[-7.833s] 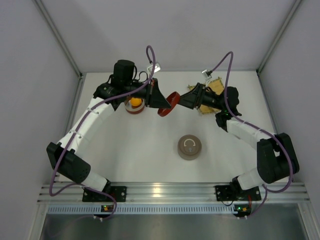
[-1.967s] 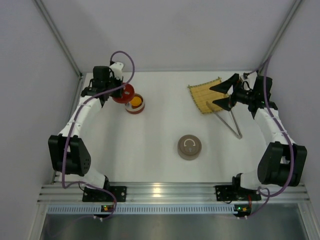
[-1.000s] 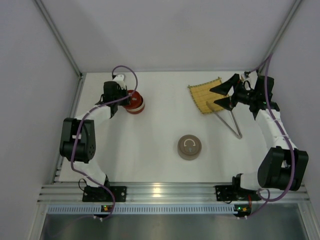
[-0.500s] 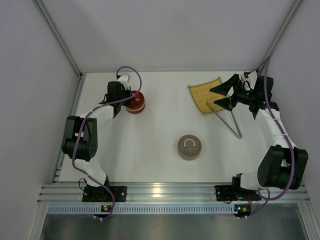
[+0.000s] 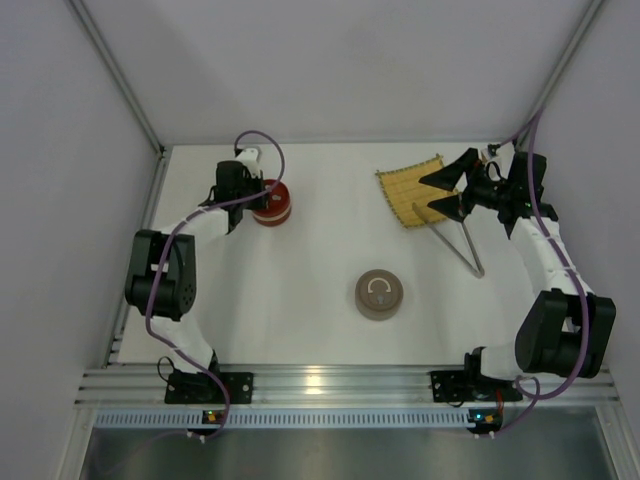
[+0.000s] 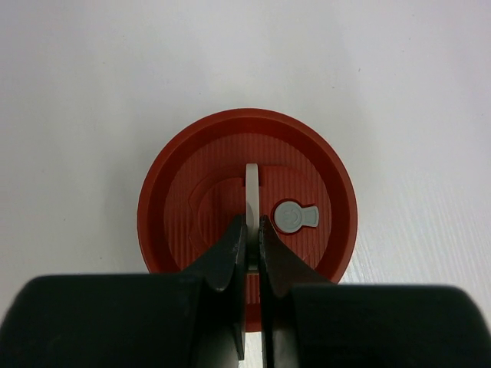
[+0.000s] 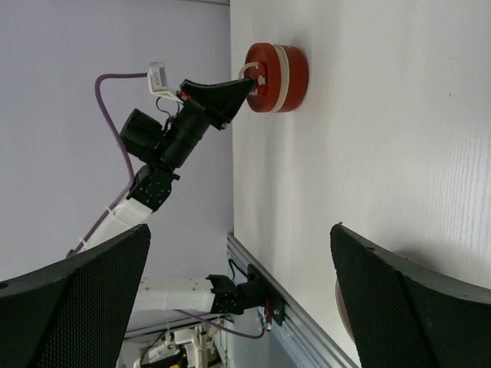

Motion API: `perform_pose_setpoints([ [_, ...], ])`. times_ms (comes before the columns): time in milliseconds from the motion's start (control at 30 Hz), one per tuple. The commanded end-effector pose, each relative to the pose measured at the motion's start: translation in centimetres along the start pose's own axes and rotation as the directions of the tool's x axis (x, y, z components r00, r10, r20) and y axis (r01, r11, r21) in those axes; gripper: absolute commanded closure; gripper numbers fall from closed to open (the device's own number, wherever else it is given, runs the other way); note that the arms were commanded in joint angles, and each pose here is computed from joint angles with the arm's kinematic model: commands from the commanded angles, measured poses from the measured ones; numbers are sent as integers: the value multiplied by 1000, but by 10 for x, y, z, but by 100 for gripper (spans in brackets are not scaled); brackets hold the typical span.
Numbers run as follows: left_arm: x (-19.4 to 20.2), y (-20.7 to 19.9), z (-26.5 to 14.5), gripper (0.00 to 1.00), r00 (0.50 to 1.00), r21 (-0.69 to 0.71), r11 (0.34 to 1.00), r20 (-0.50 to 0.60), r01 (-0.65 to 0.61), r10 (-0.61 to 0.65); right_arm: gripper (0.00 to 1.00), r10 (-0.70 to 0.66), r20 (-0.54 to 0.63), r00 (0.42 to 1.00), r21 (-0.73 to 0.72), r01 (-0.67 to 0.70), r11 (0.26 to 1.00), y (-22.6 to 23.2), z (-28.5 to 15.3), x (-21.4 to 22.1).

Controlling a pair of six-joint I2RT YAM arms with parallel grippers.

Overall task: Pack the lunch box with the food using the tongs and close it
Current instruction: Close the box lid on the packing box.

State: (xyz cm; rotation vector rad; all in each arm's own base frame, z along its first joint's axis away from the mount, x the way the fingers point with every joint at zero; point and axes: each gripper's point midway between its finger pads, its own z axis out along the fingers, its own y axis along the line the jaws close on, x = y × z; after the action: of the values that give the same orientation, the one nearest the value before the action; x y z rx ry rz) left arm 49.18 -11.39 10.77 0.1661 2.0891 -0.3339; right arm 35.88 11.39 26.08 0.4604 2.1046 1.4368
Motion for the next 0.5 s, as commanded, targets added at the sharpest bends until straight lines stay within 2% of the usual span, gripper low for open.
perform_pose_setpoints([
  [0,-20,-6,8,100,998,29,999,51,-28,27,1,-15,9,1000,-10,15,1000,3,-2,-5],
  [467,-1,-7,16,99,999,49,998,-19,-30,31,1,-14,6,1000,-9,14,1000,1,-2,-5],
])
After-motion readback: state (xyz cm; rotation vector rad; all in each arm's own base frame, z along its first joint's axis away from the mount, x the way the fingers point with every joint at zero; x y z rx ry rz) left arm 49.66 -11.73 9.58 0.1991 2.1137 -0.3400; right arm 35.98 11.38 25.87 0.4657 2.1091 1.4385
